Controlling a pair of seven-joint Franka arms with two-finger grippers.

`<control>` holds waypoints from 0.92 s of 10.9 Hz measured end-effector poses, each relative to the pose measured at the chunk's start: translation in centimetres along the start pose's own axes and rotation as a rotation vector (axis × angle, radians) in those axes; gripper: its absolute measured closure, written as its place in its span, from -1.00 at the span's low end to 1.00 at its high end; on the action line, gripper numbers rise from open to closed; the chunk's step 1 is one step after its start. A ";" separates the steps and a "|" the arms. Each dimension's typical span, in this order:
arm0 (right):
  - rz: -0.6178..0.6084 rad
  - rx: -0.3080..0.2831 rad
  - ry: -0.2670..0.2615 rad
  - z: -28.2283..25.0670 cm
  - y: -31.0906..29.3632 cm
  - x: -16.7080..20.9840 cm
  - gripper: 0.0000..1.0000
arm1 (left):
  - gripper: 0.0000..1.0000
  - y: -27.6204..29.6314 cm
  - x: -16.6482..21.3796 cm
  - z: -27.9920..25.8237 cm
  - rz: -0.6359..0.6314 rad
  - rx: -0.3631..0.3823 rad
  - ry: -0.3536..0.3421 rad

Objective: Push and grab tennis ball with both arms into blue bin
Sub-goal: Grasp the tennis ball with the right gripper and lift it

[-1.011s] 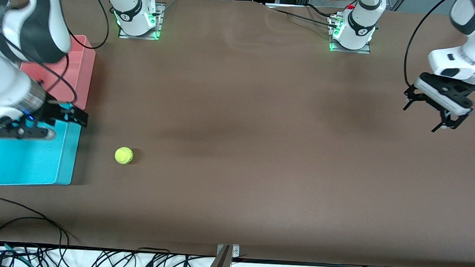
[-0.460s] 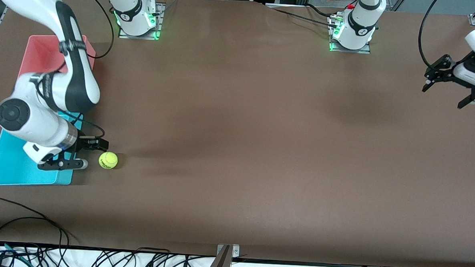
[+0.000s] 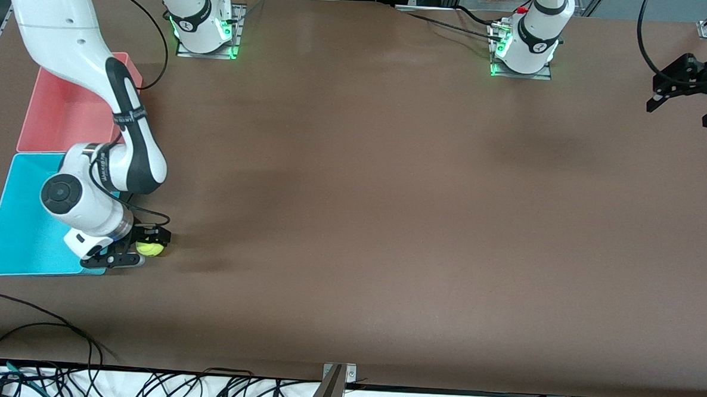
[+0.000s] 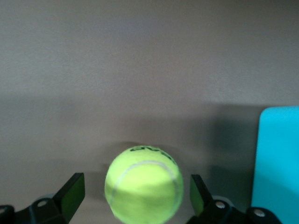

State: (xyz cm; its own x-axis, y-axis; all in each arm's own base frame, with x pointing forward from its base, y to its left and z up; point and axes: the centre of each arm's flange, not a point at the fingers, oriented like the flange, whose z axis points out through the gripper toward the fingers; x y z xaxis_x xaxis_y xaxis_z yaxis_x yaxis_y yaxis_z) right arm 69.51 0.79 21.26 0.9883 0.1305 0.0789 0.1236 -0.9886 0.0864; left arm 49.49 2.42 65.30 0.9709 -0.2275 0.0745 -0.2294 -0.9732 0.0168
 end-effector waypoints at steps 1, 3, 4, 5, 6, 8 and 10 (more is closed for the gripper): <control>-0.003 -0.003 0.017 0.9 0.0 0.0 -1.00 | -1.00 0.1 -0.1 -0.2 -0.002 0.000 0.000; -0.007 -0.006 0.026 1.8 0.0 0.0 -1.00 | -1.00 0.3 0.0 -0.1 -0.004 0.000 -0.003; -0.007 -0.007 0.034 1.8 0.0 0.1 -1.00 | -1.00 0.5 0.0 -0.1 -0.003 0.000 -0.003; -0.007 -0.008 0.049 1.8 0.0 0.2 -1.00 | -1.00 0.6 0.1 -0.1 -0.004 0.000 -0.004; -0.006 -0.009 0.059 1.9 0.1 0.3 -1.00 | -1.00 0.8 0.1 -0.1 -0.009 0.000 -0.004; -0.002 -0.010 0.062 2.4 0.4 0.2 -0.90 | -1.00 1.1 0.2 -0.2 -0.014 0.001 -0.002; 0.000 -0.010 0.056 2.6 0.5 0.1 -0.32 | -1.00 1.3 0.3 -0.7 -0.014 0.003 0.007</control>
State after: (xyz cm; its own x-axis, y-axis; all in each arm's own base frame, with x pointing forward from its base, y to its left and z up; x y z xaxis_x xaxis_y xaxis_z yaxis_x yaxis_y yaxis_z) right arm 69.86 0.09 18.72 0.9817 0.1344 0.1346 0.1220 -0.9878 0.0965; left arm 49.46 1.07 66.00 0.9735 -0.2138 0.0816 -0.2156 -0.9764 0.0147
